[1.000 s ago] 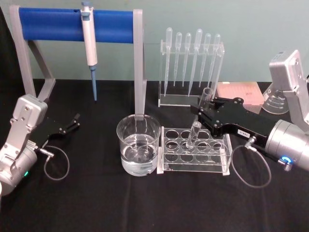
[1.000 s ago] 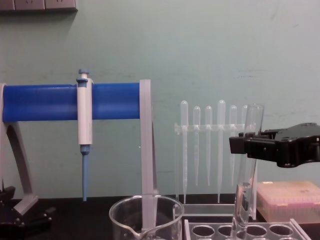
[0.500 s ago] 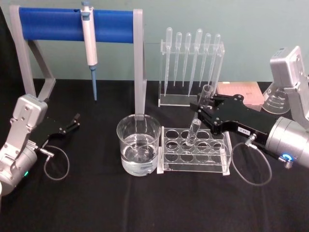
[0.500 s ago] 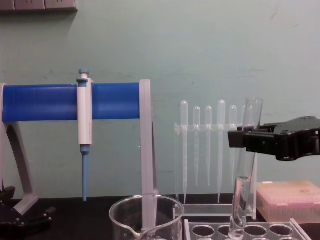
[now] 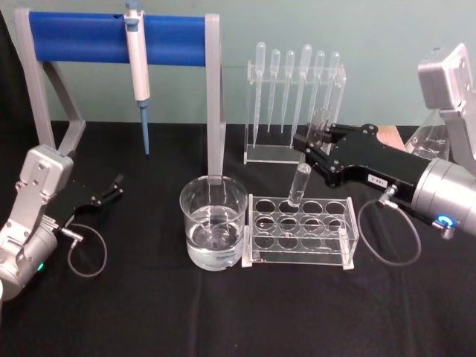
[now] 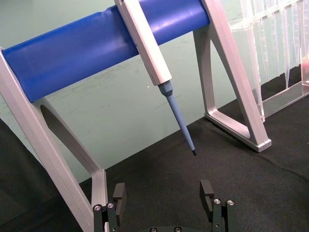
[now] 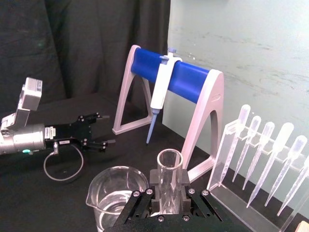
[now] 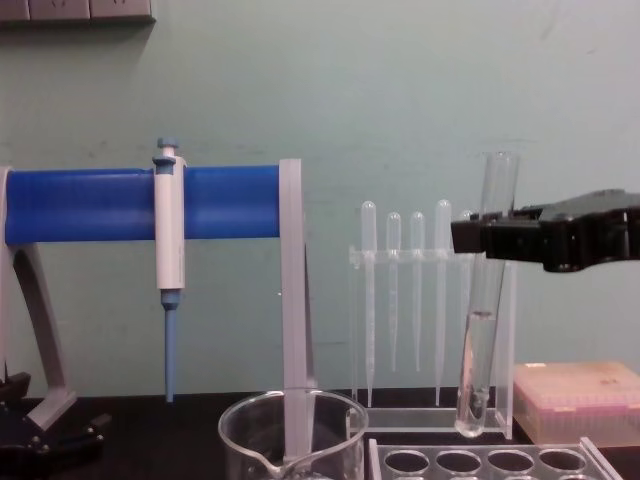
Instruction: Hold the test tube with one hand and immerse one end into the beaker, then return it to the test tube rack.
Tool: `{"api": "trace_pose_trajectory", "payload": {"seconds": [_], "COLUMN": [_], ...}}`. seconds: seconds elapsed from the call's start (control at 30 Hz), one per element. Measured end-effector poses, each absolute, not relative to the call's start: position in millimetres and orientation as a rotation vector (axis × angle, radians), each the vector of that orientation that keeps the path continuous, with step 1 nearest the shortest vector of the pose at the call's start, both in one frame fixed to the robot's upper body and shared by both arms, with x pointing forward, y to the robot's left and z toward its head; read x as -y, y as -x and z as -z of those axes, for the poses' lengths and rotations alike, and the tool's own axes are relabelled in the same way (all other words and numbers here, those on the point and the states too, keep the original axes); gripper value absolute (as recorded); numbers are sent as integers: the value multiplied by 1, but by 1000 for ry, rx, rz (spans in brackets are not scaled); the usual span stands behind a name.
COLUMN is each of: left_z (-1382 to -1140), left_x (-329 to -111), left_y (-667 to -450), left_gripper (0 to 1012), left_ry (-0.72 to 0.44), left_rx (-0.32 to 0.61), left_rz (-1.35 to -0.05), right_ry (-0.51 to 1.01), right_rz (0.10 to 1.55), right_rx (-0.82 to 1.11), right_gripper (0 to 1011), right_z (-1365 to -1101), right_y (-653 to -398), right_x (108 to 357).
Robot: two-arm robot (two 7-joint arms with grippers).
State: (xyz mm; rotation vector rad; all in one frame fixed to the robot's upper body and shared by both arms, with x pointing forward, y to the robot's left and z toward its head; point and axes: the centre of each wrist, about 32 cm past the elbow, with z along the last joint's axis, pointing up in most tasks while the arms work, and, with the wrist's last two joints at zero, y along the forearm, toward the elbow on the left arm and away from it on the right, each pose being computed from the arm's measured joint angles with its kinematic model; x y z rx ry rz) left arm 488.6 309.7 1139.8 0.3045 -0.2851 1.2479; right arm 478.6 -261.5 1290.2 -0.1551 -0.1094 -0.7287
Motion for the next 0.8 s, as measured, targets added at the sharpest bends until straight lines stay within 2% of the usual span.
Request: {"api": "trace_pose_trajectory", "payload": {"seconds": [0.8], "left_z": [-1140], "left_x": [-310], "left_y": [-489], "left_gripper": [1000], "left_ry": [-304], "left_rx": [285], "left_rz": [-1248], "right_ry": [140], "right_rz": [744], "right_rx": [112], "right_gripper": [225], "right_z": [-1307], "right_y": [-484], "right_x": [266]}}
